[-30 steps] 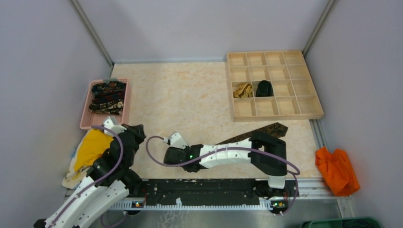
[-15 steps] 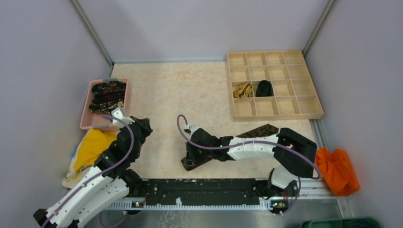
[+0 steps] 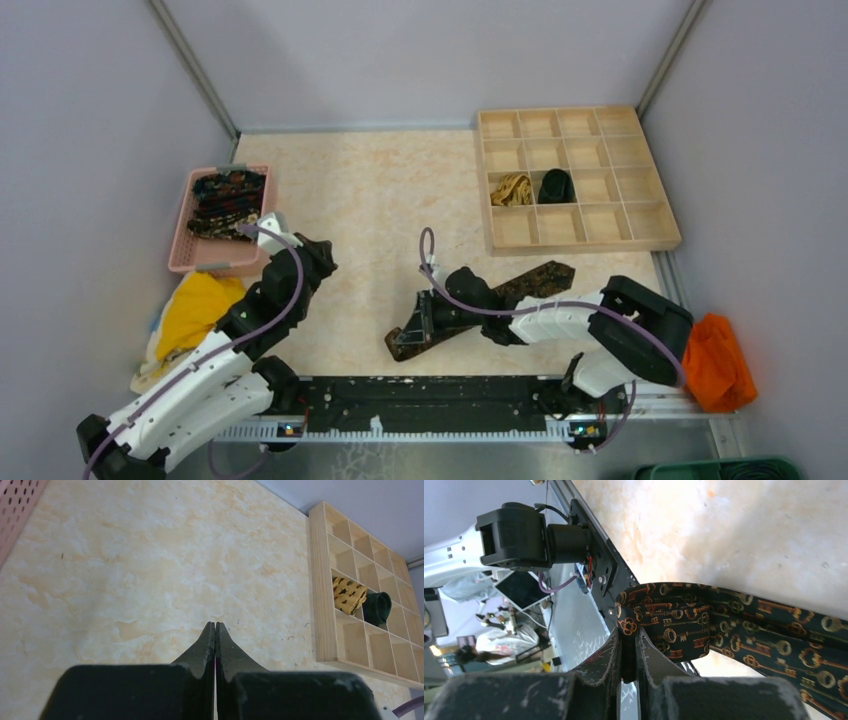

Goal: Roll the ties
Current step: Roll the tie at the center of the board.

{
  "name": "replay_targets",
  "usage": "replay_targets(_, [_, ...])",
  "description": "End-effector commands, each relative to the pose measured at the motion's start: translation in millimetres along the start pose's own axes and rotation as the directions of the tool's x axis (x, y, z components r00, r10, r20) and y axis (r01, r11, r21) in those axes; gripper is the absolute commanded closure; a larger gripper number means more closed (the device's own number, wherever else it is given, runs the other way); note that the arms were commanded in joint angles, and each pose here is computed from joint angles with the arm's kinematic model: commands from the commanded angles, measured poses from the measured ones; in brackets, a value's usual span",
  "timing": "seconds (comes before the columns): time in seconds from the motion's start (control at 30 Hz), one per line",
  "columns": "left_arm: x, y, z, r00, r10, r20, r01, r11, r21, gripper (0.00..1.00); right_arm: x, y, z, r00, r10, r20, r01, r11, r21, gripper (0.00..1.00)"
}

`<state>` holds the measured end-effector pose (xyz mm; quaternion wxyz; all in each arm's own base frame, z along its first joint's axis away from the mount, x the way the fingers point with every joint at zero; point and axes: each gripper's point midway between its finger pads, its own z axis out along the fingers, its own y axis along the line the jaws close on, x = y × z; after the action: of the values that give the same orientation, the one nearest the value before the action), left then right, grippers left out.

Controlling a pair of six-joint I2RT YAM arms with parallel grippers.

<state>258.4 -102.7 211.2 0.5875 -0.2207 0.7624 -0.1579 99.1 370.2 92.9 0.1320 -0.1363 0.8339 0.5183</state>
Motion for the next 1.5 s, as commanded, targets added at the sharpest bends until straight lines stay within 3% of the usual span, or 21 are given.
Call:
replay_targets(0.0, [-1.1,-21.0,5.8,1.0,-0.006,-0.013,0.007,0.998,0.06,1.0,-11.6,17.8,-9.8,0.999,0.033,0.043,-0.028,0.992,-0.126,0.98])
replay_targets(0.33, [19.8,-28.8,17.7,0.996,0.042,-0.081,-0.037,0.997,0.066,1.0,-10.5,4.8,-17.7,0.993,0.108,0.052,-0.095,0.974,-0.205,0.98])
replay_targets(0.73, [27.4,-22.5,21.4,0.994,0.067,-0.086,-0.063,0.997,0.05,1.0,-14.1,15.0,0.2,0.992,0.128,0.005,-0.12,0.948,-0.296,0.98])
replay_targets(1.13, [38.6,-22.2,24.4,0.99,0.081,-0.113,-0.075,0.996,0.058,1.0,-7.7,-14.1,-10.3,0.972,0.224,0.064,-0.199,0.941,-0.273,0.99])
replay_targets(1.47, [48.9,-25.1,28.5,0.986,0.09,-0.141,-0.081,0.994,0.071,1.0,-2.3,-48.3,-13.6,0.963,0.249,0.104,-0.231,0.96,-0.157,0.99])
